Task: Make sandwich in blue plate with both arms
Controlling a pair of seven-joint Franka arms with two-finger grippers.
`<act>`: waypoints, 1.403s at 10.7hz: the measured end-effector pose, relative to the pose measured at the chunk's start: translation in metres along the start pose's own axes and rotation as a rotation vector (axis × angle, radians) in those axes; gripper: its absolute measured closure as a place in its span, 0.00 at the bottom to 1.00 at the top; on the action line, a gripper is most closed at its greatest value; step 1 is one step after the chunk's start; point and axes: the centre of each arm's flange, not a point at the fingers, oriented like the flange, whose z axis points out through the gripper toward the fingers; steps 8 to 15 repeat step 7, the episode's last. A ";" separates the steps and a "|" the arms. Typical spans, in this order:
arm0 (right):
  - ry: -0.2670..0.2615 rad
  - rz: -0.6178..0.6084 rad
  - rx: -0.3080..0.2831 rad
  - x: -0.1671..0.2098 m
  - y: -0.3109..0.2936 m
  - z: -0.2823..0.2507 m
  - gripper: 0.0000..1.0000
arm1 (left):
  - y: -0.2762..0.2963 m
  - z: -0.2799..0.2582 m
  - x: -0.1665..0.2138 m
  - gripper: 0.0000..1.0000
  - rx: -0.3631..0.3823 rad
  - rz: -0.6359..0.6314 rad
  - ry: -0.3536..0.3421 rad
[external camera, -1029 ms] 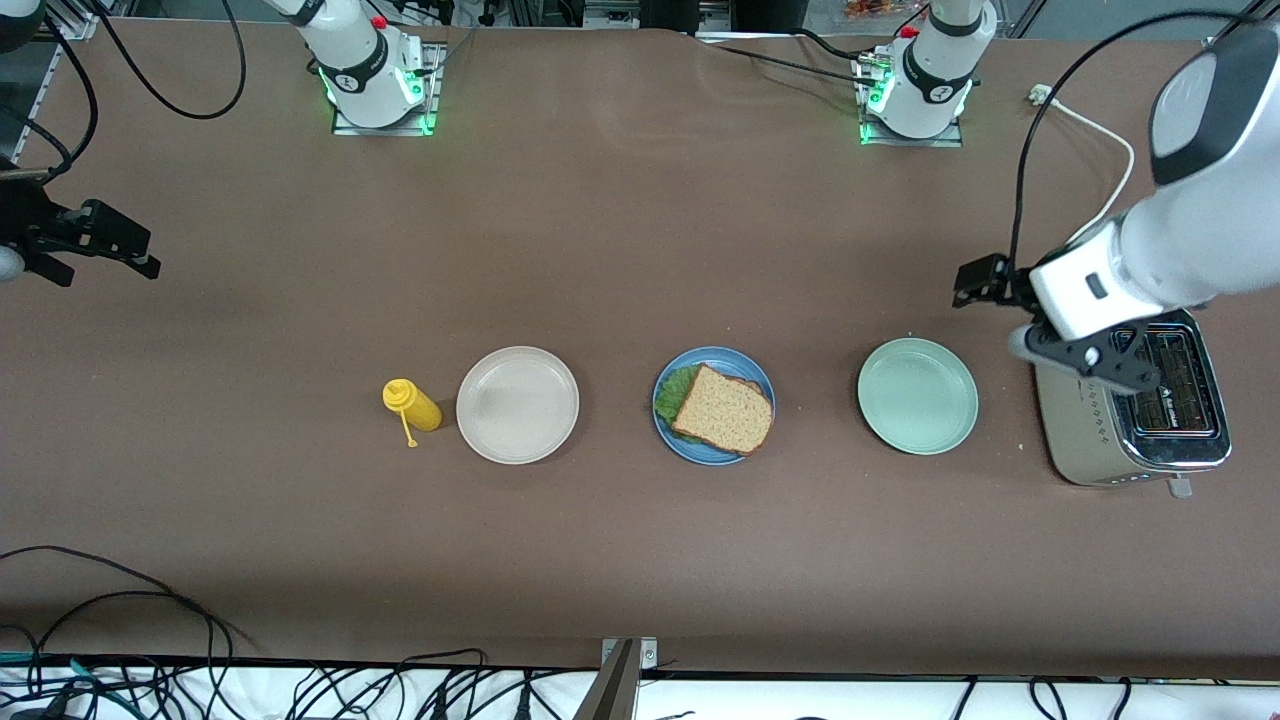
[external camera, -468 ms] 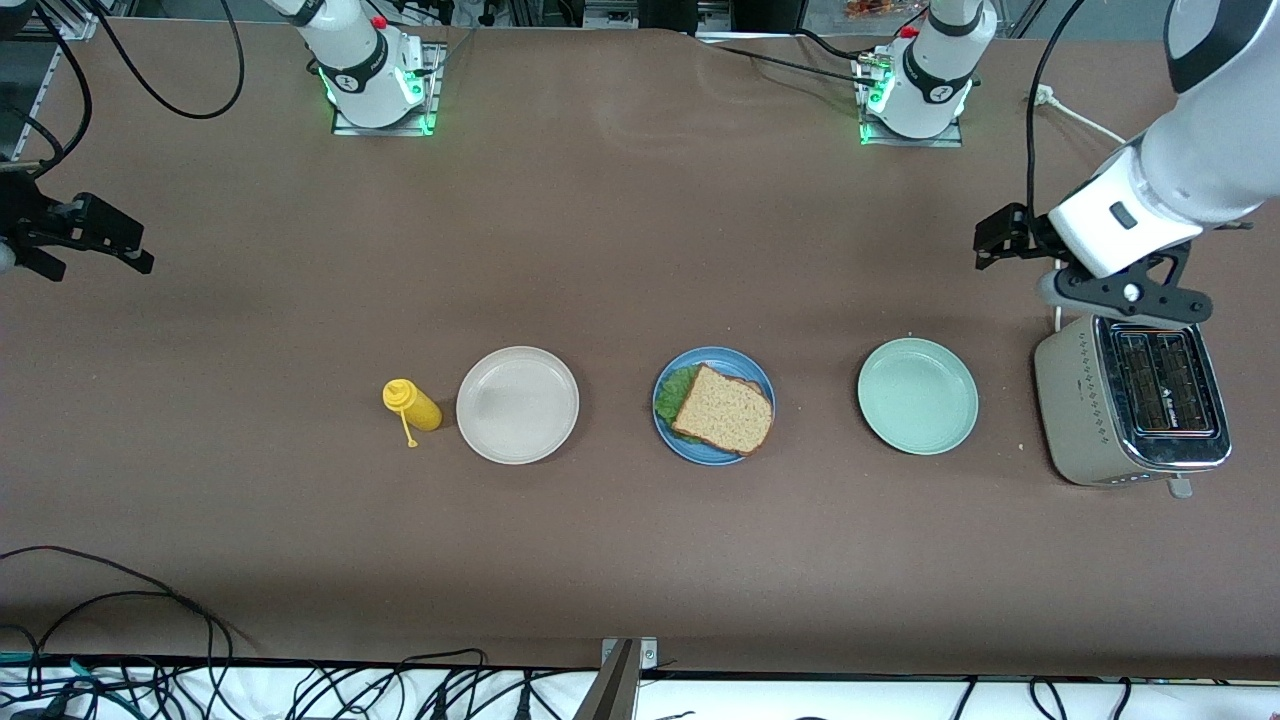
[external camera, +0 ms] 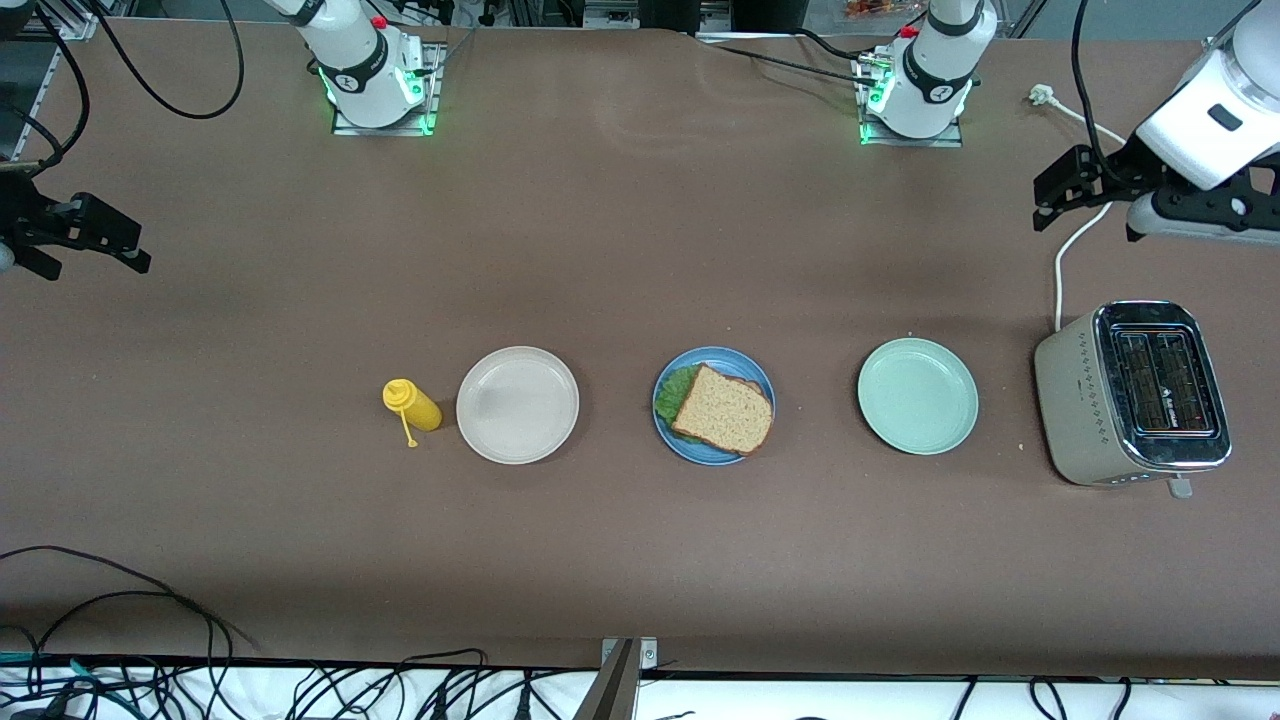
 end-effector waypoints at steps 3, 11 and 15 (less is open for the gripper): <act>-0.002 0.000 0.000 0.000 0.000 0.000 0.00 | -0.004 0.010 -0.002 0.00 -0.064 -0.020 -0.009; -0.003 0.000 0.000 0.000 0.000 0.000 0.00 | -0.012 0.010 -0.002 0.00 -0.042 -0.027 -0.008; -0.003 0.000 0.000 0.000 0.000 0.000 0.00 | -0.012 0.010 -0.002 0.00 -0.042 -0.027 -0.008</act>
